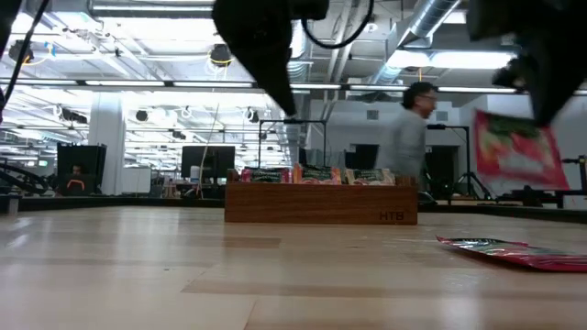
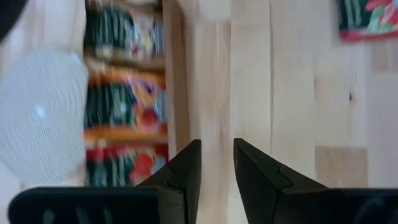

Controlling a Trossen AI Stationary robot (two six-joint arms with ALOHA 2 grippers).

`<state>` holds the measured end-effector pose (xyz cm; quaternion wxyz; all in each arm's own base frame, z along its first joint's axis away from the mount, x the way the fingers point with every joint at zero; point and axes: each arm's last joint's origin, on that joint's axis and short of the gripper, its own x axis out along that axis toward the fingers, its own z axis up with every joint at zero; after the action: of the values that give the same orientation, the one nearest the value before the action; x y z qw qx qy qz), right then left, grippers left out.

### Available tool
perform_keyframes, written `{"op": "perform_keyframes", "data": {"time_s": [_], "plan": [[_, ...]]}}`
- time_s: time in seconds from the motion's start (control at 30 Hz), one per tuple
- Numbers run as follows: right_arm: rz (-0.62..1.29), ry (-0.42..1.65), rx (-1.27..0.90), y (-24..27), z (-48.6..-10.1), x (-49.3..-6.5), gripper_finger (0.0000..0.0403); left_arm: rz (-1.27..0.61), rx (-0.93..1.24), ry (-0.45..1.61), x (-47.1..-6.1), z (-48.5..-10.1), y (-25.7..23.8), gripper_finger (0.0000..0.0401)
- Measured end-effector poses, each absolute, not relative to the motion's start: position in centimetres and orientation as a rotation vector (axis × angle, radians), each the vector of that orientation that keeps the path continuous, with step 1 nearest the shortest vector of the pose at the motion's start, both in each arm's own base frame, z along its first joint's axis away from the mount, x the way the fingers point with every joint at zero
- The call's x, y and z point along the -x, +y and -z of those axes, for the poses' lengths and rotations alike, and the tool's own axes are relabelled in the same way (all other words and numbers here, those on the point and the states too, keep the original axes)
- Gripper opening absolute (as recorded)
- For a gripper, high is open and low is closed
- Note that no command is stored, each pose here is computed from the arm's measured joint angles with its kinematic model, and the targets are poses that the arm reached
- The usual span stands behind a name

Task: Pick & Place Tea
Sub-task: Put the red tea bag into the left section of the wooden organizer

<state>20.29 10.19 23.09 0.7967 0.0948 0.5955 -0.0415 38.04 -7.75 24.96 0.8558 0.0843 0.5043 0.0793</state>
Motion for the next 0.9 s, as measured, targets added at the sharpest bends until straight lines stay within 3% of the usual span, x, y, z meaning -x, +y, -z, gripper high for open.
{"op": "perform_keyframes", "data": {"time_s": [0.53, 0.9], "plan": [[0.128, 1.09, -0.139, 8.2, -26.7, -25.4, 0.0, -0.08, -0.147, 0.731, -40.7, -27.6, -6.5, 0.0087], [0.12, 1.029, -0.132, 7.3, -27.1, -26.3, 0.0, -0.077, -0.082, 0.7, -40.9, -28.0, -5.8, 0.0087]]}}
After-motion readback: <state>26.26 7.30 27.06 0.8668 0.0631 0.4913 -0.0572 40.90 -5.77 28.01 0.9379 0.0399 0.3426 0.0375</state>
